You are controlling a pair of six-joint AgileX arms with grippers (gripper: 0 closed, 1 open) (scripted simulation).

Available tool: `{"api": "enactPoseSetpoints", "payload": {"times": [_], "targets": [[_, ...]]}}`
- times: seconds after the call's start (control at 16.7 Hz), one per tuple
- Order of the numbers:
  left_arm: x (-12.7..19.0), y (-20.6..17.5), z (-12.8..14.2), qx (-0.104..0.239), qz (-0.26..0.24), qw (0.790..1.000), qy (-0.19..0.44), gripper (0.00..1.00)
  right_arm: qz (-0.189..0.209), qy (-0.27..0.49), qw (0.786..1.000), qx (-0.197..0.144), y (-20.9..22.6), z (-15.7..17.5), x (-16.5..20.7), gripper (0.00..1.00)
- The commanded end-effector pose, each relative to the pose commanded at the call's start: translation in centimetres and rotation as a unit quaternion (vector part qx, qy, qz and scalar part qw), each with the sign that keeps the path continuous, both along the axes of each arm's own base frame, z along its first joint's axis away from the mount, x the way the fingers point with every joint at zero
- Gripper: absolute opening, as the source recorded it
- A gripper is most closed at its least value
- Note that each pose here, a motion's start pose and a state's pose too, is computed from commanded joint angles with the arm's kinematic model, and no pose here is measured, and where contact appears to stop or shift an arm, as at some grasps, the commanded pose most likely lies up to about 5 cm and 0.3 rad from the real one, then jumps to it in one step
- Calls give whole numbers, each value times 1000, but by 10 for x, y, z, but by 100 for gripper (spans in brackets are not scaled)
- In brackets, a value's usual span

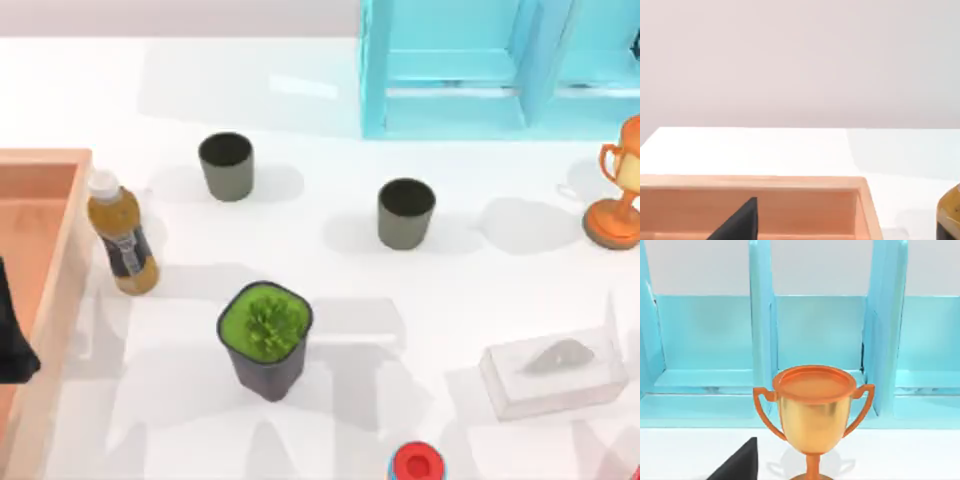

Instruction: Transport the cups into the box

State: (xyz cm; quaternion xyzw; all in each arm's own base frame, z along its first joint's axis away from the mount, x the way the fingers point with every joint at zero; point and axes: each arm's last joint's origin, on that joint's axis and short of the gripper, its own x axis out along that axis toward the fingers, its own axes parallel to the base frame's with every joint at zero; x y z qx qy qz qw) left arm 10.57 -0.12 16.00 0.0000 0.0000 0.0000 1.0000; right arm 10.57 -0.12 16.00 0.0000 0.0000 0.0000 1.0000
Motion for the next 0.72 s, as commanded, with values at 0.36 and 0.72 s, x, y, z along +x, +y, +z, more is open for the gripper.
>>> {"api": "enactPoseSetpoints", "payload": {"times": [0.36, 0.72], "targets": [[1, 0, 17, -30, 5, 999, 38, 100, 0, 0, 1000, 0, 0, 0, 0, 100], [29, -12, 106, -43, -31, 985, 164, 100, 0, 0, 1000, 0, 0, 0, 0, 100]]}}
